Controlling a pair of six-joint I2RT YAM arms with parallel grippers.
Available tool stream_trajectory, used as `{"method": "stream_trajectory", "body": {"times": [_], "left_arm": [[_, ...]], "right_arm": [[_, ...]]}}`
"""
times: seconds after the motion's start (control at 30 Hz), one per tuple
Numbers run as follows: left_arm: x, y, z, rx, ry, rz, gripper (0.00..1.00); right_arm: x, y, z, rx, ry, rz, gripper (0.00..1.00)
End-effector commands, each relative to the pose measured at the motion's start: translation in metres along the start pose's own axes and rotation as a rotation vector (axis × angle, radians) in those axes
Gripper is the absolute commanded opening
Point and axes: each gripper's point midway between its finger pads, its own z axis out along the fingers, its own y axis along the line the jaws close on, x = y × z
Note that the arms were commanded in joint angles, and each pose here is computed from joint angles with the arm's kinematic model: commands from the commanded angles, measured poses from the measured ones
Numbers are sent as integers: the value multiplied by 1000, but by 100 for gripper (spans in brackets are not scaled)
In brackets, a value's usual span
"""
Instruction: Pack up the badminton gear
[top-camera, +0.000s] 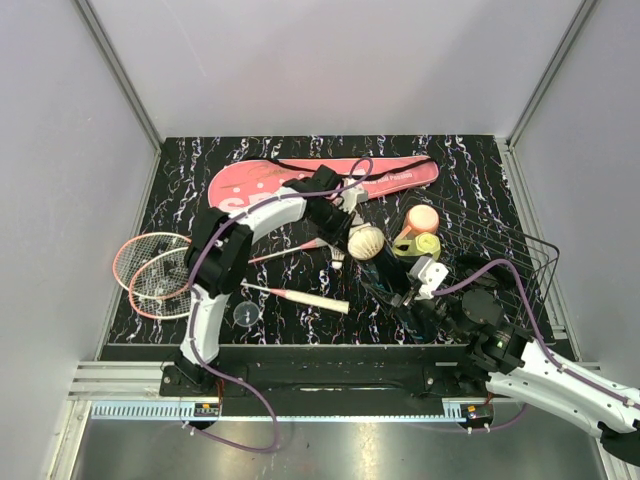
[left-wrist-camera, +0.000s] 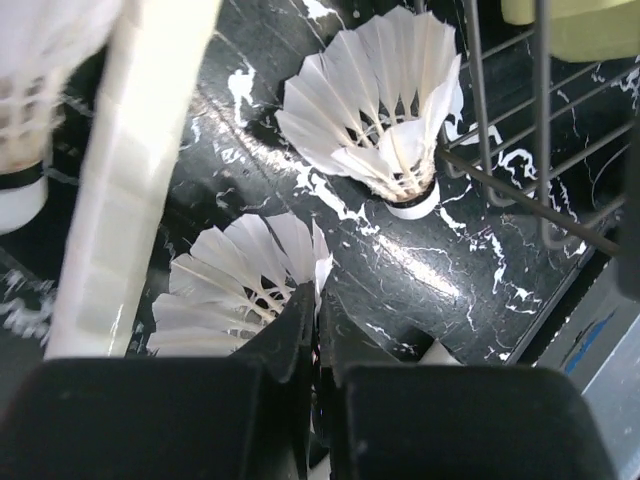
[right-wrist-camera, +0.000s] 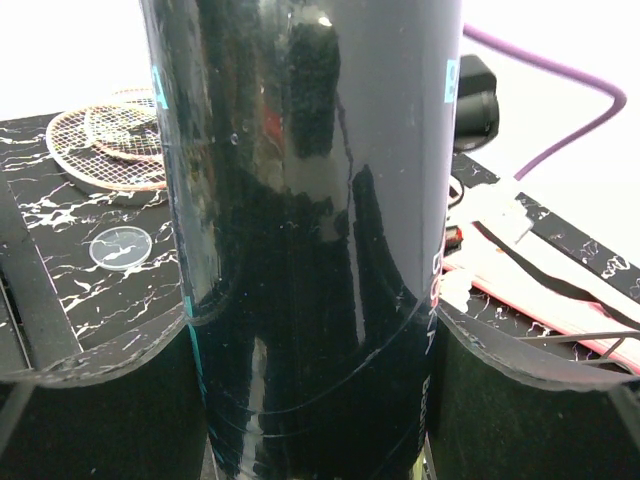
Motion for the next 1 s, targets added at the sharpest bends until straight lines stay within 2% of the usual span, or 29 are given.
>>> {"method": "stream_trajectory", "body": {"times": [0.0, 0.1, 0.13, 0.17, 0.2, 0.23, 0.27, 0.33, 0.37, 0.43, 0.47, 0.53, 0.57, 0.67, 0.97], "left_arm": [[-42, -16, -66, -173, -188, 14, 0], [-49, -31, -122, -249, -303, -34, 0], [-42, -35, -134, -257, -323, -72, 0], [-45, -49, -172, -260, -414, -68, 0], [-36, -53, -182, -256, -434, -82, 0], [-34, -62, -199, -245, -479, -93, 0], [-35, -84, -235, -225, -585, -58, 0], [-24, -101, -256, -203, -659, -61, 4], [-22, -125, -285, -171, -758, -15, 6], [-13, -142, -299, -121, -824, -25, 7], [-11, -162, -320, -82, -902, 14, 8], [-5, -174, -327, -22, -950, -19, 8], [-6, -191, -340, 31, -1008, 17, 8], [-4, -213, -327, 114, -995, 34, 6], [-23, -240, -300, 123, -951, 89, 4]], "right_arm": [[12, 9, 0, -22, 38, 64, 41], [17, 9, 3, -21, 61, 58, 41], [17, 8, 4, -17, 65, 59, 41], [24, 9, 6, -18, 93, 54, 41], [26, 10, 8, -22, 104, 50, 41], [26, 11, 11, -28, 111, 45, 41], [33, 13, 15, -36, 140, 38, 41], [34, 17, 20, -57, 153, 27, 41], [41, 20, 25, -69, 179, 22, 41], [42, 25, 30, -98, 187, 14, 41], [48, 29, 33, -113, 207, 10, 41], [48, 34, 37, -140, 211, 13, 41], [51, 36, 39, -147, 221, 13, 41], [51, 38, 41, -155, 222, 15, 41], [39, 35, 33, -157, 176, 12, 41]]}}
